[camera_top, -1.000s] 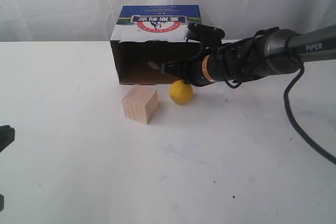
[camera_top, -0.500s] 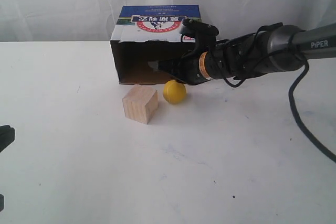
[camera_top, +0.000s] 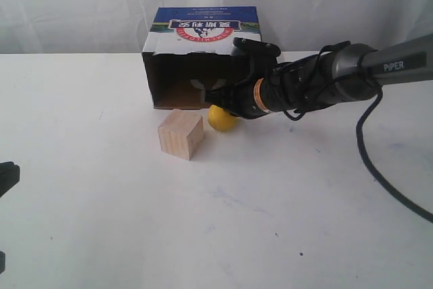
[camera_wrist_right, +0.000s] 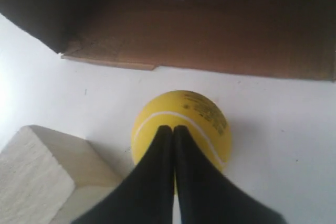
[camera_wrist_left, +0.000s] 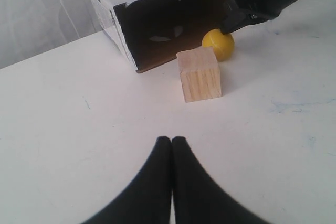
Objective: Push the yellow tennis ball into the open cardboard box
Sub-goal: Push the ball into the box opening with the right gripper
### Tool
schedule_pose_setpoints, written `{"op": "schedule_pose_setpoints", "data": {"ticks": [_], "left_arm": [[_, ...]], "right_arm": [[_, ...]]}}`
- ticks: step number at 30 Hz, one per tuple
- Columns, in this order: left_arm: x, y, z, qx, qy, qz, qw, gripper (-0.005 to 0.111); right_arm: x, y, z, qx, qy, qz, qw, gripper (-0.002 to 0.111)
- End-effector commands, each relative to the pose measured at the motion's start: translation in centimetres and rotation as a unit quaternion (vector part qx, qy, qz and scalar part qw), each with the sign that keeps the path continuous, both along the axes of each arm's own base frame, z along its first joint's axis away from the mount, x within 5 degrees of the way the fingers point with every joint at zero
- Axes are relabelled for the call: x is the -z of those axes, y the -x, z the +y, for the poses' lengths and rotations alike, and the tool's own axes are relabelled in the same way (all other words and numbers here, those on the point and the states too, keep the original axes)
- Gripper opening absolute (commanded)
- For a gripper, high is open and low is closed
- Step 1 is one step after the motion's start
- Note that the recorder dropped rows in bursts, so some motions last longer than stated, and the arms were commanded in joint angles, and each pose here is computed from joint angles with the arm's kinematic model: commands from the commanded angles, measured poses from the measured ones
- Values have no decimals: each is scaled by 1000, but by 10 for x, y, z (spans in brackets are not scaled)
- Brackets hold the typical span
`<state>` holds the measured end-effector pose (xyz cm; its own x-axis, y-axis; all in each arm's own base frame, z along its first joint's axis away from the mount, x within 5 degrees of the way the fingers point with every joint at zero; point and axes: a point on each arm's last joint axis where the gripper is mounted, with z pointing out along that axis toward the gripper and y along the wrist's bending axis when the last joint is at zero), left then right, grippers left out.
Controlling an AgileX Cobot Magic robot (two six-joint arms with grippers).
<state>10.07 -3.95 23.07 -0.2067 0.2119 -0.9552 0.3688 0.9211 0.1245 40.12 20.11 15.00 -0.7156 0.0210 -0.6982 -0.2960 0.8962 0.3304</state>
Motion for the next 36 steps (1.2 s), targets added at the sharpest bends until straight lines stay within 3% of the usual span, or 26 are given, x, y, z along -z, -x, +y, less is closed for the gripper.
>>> {"op": "schedule_pose_setpoints", "data": {"ticks": [1,11,17,22,25,36], "left_arm": [[0,1,-1,3,17,4,1000,0],[0,1,-1,3,17,4,1000,0],[0,1,-1,3,17,4,1000,0],[0,1,-1,3,17,4,1000,0],[0,1,-1,3,17,4,1000,0],[0,1,-1,3,17,4,1000,0]], "right_arm": [[2,-3,-5,20,25,-12,999,0],[0,-4,-7,27,29,-17,999,0],[-29,-1,-7,22,13,-45,999,0],[-46,11,7,-49,-42,-34,997,0],[-35,18,19,-76,-59,-7,995,0],[20,19,31,-44,-38,58,997,0]]}}
